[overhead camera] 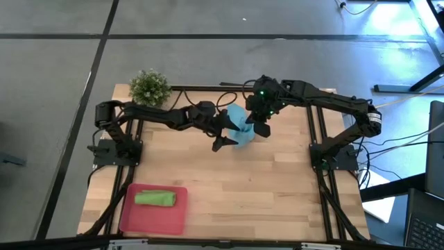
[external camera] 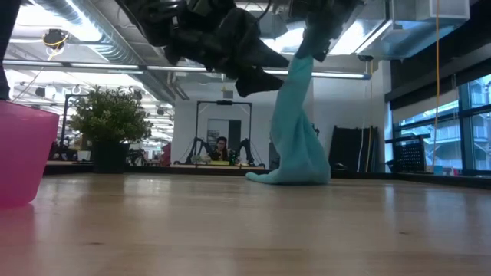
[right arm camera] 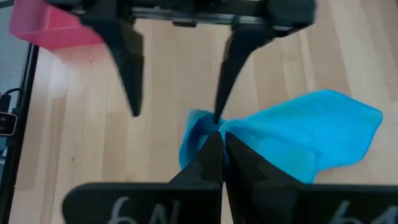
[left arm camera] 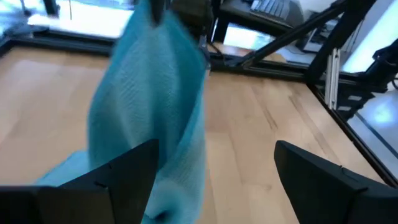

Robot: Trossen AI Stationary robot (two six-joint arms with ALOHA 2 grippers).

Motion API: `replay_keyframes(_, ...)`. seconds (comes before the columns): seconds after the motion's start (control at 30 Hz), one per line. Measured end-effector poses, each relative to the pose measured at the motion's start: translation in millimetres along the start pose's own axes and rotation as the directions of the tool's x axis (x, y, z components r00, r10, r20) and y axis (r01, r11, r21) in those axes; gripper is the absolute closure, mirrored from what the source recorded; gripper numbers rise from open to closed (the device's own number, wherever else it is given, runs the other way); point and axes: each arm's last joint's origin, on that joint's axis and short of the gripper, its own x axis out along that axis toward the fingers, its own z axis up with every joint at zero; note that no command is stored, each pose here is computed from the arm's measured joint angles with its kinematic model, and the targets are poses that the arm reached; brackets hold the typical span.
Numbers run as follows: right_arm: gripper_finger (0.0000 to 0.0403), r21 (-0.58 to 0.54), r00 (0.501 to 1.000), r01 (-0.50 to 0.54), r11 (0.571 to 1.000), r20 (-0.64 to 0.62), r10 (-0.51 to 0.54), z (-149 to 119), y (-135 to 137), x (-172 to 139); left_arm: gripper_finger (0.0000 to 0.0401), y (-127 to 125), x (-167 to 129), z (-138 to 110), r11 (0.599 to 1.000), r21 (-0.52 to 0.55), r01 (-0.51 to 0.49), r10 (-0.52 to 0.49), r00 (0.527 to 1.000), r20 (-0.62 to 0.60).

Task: Roll microfiber towels into tight, uniform cylinder then place into a basket
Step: Roll the microfiber blue towel

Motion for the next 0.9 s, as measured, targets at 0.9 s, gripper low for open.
replay_keyframes(0.9, 0.0397, -0.009, 1.000, 0.013, 1.000, 0.003, -0.013, -0.7, -6.5, -1.9, 0.0094, -10.2, 14.5, -11.0, 0.994, 0.106, -0.026, 0.030, 0.999, -0.027)
